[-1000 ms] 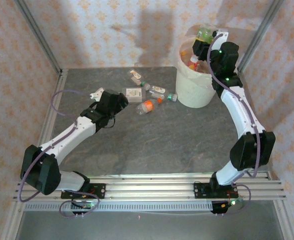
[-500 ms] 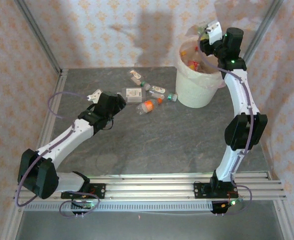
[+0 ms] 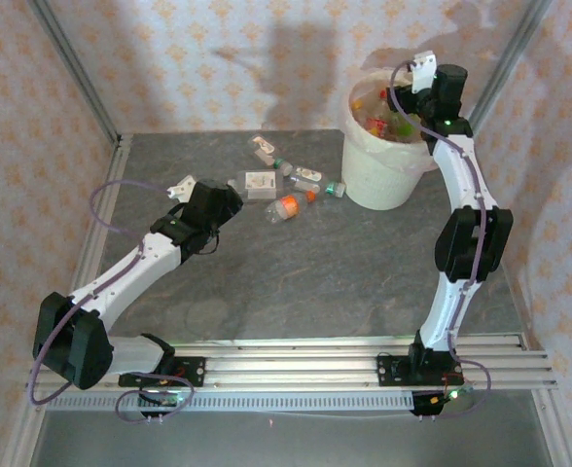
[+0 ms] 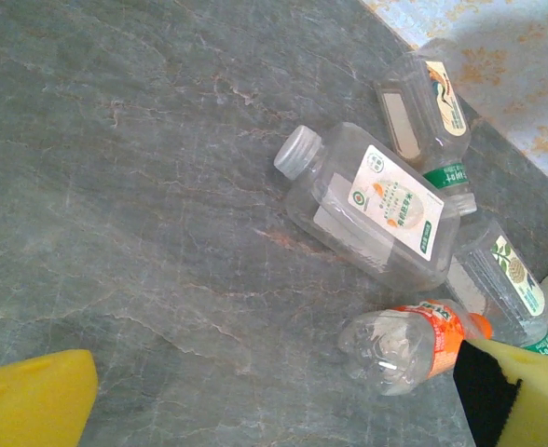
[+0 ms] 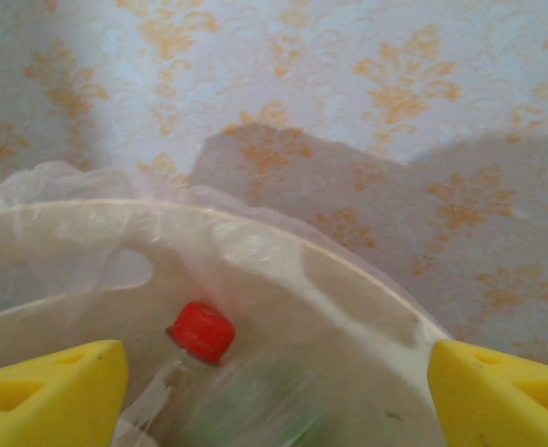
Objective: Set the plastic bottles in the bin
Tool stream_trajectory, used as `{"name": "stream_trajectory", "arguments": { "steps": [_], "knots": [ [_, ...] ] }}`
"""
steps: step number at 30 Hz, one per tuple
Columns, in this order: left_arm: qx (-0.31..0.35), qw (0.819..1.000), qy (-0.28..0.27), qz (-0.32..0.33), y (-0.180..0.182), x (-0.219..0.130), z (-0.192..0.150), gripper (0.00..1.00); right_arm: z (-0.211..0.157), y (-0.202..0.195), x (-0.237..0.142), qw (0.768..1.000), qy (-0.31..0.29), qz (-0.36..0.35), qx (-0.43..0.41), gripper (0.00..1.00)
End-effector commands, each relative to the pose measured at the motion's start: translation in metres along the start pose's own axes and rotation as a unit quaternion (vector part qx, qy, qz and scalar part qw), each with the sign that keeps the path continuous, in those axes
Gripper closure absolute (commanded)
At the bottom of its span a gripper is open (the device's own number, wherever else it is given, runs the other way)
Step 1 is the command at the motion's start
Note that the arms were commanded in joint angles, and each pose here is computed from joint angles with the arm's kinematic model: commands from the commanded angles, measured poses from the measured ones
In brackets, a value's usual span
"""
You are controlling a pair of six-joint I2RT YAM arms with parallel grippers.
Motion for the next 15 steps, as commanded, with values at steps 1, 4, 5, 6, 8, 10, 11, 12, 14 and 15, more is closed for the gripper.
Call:
{"name": "stream_trajectory", "arguments": {
  "steps": [1, 4, 5, 6, 8, 10, 11, 12, 14, 15],
  "knots": [
    [-0.005, 1.000, -0.010, 0.020, 0.006, -0.002, 0.004, 0.00, 0.036, -0.004, -0.027, 0.996, -0.071, -0.041, 0.018, 0.14],
    [-0.006, 1.000, -0.006, 0.017, 0.004, 0.001, 0.003, 0.00, 0.039, -0.005, -0.033, 0.995, -0.075, -0.053, 0.028, 0.12],
    [-0.005, 1.000, -0.004, 0.016, 0.003, 0.002, 0.003, 0.00, 0.040, -0.005, -0.036, 0.995, -0.076, -0.056, 0.034, 0.11],
    [-0.005, 1.000, -0.002, 0.015, 0.002, 0.004, 0.002, 0.00, 0.042, -0.005, -0.040, 0.994, -0.079, -0.057, 0.042, 0.09],
    [-0.002, 1.000, 0.002, 0.007, -0.001, 0.007, 0.002, 0.00, 0.045, -0.005, -0.048, 0.992, -0.083, -0.060, 0.068, 0.01],
    [0.002, 1.000, 0.007, -0.007, -0.006, 0.011, 0.002, 0.00, 0.050, -0.004, -0.063, 0.988, -0.093, -0.063, 0.108, 0.01],
    [0.000, 1.000, 0.009, -0.009, -0.008, 0.013, 0.002, 0.00, 0.050, -0.003, -0.069, 0.986, -0.095, -0.063, 0.126, 0.01],
    [-0.007, 1.000, 0.011, -0.007, -0.009, 0.015, 0.001, 0.00, 0.052, -0.001, -0.079, 0.983, -0.098, -0.058, 0.147, 0.01],
    [-0.027, 1.000, 0.014, -0.007, -0.010, 0.022, 0.001, 0.00, 0.054, 0.006, -0.096, 0.981, -0.088, -0.026, 0.169, 0.01],
    [-0.040, 0.999, 0.015, -0.016, -0.011, 0.026, 0.001, 0.00, 0.053, 0.012, -0.104, 0.982, -0.075, -0.003, 0.172, 0.01]
  ]
}}
Point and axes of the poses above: each hand's point on the last joint's axis, 136 mm out from that joint toward the fingers, its own x axis out along the fingers, its own y axis along the line the jaws close on, z = x × y, the point moved 9 cm from there along -x, back along the fingers, and after that the axes turned 15 degrees about x, right-handed, at the moved point
